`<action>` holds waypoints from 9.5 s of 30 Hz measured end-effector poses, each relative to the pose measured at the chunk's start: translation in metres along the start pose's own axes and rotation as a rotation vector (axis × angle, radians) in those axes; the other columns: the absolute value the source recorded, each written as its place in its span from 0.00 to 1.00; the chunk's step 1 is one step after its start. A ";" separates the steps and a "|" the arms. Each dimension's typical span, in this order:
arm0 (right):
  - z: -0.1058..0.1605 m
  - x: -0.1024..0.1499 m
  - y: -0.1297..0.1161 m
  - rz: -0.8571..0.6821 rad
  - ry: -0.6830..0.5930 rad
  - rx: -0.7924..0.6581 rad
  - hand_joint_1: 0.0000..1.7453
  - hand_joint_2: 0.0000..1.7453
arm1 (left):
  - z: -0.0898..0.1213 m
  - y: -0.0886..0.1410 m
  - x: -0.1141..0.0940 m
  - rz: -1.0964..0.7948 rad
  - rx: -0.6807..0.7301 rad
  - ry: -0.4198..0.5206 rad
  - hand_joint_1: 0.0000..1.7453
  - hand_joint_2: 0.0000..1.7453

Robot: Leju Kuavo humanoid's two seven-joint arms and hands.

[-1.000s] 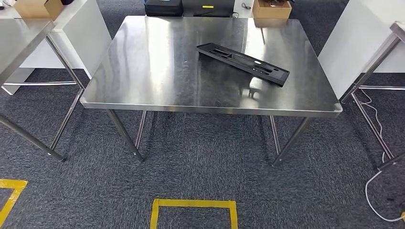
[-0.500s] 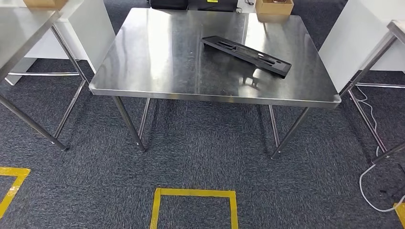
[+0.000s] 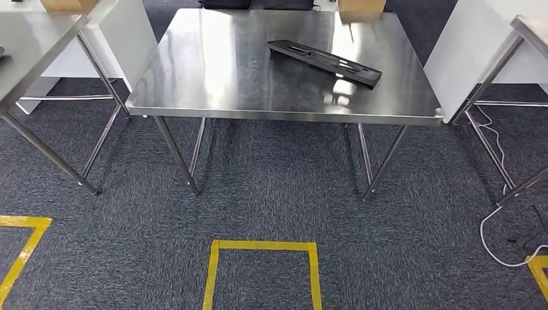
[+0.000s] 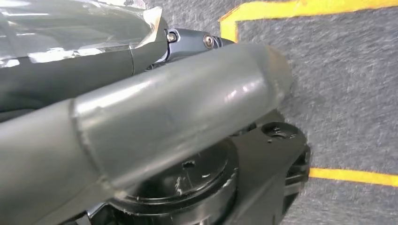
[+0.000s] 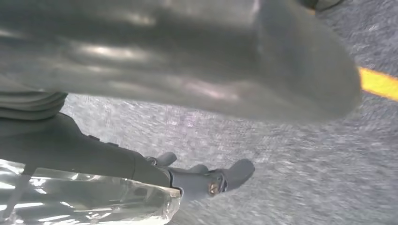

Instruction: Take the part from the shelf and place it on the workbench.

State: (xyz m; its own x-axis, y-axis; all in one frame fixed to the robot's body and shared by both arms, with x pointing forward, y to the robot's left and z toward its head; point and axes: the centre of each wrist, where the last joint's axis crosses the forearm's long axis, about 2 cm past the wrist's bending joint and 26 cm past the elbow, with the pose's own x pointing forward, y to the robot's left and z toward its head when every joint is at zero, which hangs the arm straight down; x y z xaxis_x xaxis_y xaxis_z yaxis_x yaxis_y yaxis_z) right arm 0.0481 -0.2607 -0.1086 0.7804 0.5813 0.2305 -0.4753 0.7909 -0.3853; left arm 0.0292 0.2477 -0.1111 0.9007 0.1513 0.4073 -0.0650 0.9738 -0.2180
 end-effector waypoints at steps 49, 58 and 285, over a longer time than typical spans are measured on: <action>0.002 0.000 0.005 0.002 0.011 0.023 0.00 0.00 | -0.002 -0.001 0.005 -0.039 -0.017 0.005 0.00 0.00; -0.001 0.001 -0.003 -0.019 0.012 0.015 0.00 0.00 | -0.005 -0.006 0.012 -0.066 -0.032 0.004 0.00 0.00; 0.001 -0.016 -0.001 -0.121 0.162 0.078 0.00 0.00 | -0.020 -0.028 0.056 -0.509 -0.130 0.092 0.00 0.00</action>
State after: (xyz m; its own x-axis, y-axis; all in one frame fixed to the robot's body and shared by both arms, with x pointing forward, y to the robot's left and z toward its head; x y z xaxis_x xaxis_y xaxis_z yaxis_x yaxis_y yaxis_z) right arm 0.0359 -0.2711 -0.1111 0.8857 0.4480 0.1218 -0.3995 0.8691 -0.2917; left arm 0.0899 0.2260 -0.0997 0.8390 -0.3560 0.4116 0.4383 0.8903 -0.1236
